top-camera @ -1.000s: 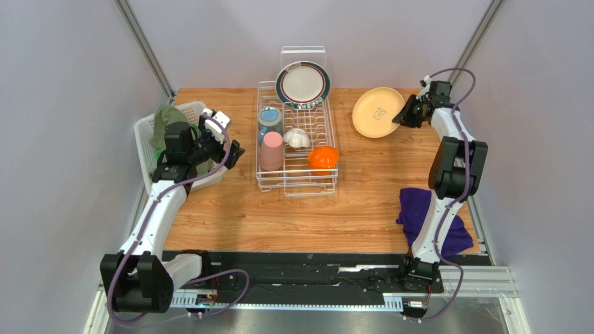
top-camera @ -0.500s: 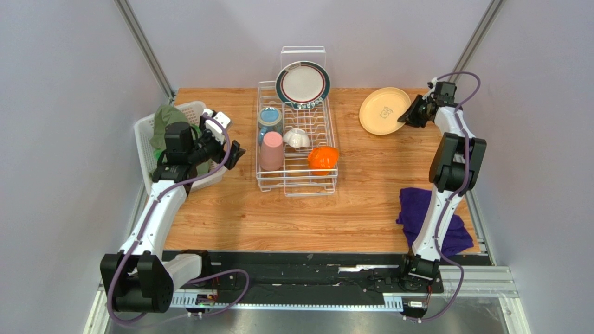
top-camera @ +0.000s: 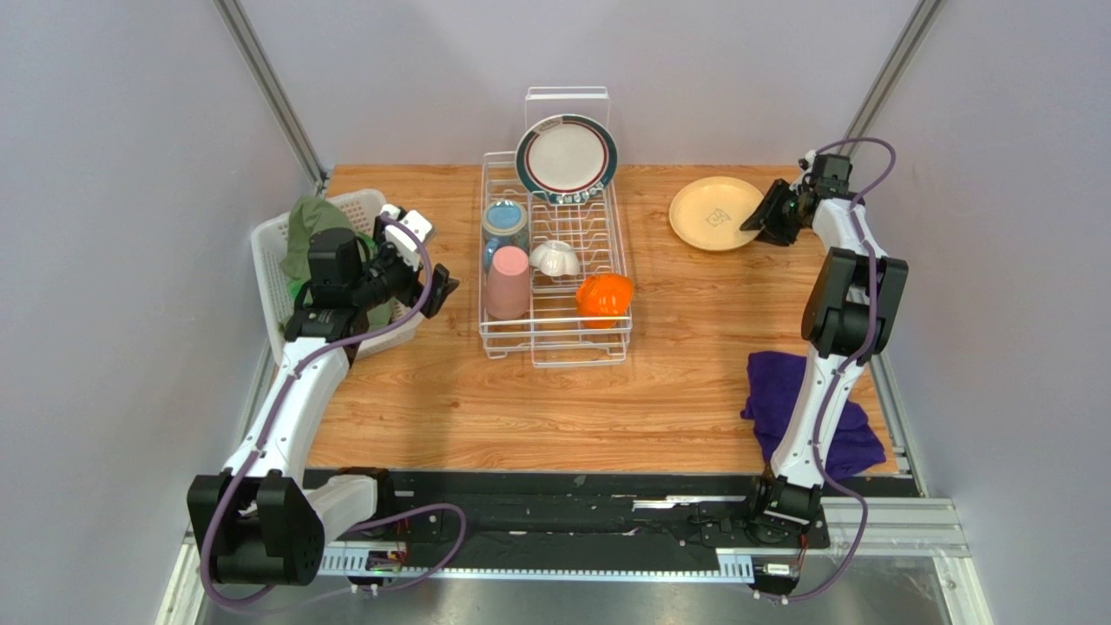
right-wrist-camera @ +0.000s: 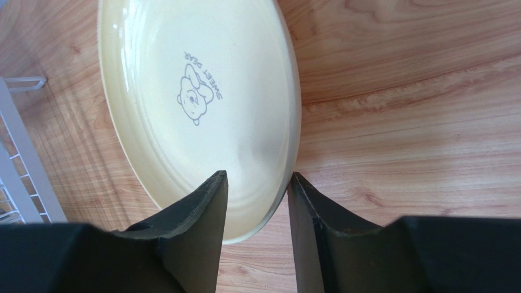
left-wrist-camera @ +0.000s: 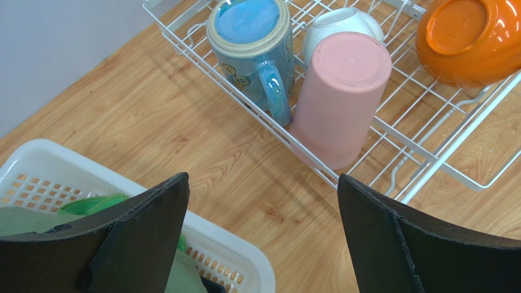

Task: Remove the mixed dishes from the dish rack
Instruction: Place the plate at the center of the board, then pick up the plate from the dish rack, then place the plate at the center of the board.

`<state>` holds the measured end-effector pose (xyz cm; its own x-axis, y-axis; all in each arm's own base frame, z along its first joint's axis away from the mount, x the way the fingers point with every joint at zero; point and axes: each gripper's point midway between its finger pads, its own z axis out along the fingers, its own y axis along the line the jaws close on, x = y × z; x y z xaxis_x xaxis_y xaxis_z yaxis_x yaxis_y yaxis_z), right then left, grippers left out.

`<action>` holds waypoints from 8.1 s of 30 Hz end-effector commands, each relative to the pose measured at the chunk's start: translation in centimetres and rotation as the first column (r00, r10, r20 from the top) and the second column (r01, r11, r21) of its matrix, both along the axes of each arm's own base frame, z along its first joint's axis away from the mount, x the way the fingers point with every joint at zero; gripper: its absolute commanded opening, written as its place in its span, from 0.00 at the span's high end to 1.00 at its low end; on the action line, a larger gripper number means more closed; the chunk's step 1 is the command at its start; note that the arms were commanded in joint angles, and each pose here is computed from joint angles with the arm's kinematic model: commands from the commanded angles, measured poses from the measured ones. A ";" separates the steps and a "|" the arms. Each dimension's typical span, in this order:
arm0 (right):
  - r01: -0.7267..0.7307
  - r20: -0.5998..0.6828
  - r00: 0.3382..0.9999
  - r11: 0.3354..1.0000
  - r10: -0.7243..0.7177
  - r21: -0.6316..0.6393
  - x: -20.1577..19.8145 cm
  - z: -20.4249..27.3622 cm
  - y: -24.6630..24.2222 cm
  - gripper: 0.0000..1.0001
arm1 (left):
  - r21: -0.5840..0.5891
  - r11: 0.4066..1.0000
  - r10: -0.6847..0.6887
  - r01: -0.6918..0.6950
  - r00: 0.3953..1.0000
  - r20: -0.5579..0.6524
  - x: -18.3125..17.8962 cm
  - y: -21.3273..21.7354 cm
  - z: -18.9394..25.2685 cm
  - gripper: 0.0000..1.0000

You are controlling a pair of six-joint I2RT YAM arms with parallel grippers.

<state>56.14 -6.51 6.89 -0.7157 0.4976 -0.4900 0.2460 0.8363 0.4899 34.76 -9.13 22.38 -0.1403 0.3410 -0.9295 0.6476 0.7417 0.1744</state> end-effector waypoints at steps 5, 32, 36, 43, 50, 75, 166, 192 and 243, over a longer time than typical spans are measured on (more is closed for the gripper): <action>0.015 0.025 1.000 0.996 -0.013 -0.089 -0.3 1.8 -1.4 0.53 | 0.021 0.999 -0.039 0.038 0.999 0.032 -0.2 -0.2 0.1 0.01; -0.323 0.417 0.571 0.660 0.708 -0.679 5.4 22.6 19.4 0.14 | 0.037 0.996 -0.085 0.083 0.996 0.037 0.5 -0.6 1.2 0.01; -0.323 0.444 0.465 0.614 0.766 -0.720 6.7 22.7 22.1 0.13 | 0.053 0.995 -0.092 0.090 0.995 0.036 0.7 -0.5 1.0 0.01; -0.329 0.447 0.365 0.562 0.817 -0.759 8.6 20.4 24.3 0.13 | 0.062 0.993 -0.108 0.105 0.993 0.048 0.9 -0.7 1.1 0.01; -0.337 0.462 0.301 0.547 0.834 -0.766 9.7 18.8 26.0 0.13 | 0.071 0.990 -0.127 0.124 0.991 0.050 0.8 -0.8 1.1 0.01; -0.338 0.525 0.138 0.538 0.840 -0.772 10.6 16.7 32.3 0.25 | 0.097 0.988 -0.120 0.117 0.992 0.031 2.5 -0.5 -1.0 0.01; -0.168 0.609 0.767 0.979 0.201 -0.111 4.6 22.6 7.2 1.00 | 0.067 0.993 -0.100 0.101 0.995 -0.014 1.1 -0.5 0.2 0.02; -0.075 0.414 0.909 0.995 0.044 0.059 4.2 11.5 2.0 1.00 | 0.095 0.987 -0.131 0.132 0.991 -0.018 -1.2 -0.5 -0.7 0.02; 0.001 0.255 0.967 1.000 0.005 -0.026 4.2 5.1 -2.0 0.58 | 0.077 0.983 -0.164 0.165 0.986 -0.024 -1.9 -1.1 -1.3 0.02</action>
<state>59.54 -7.49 9.14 -0.6118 0.5132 -0.6019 0.1370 0.8182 0.5584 33.39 -9.81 19.99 -0.1519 0.4324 -0.8888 0.7481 0.6380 0.1825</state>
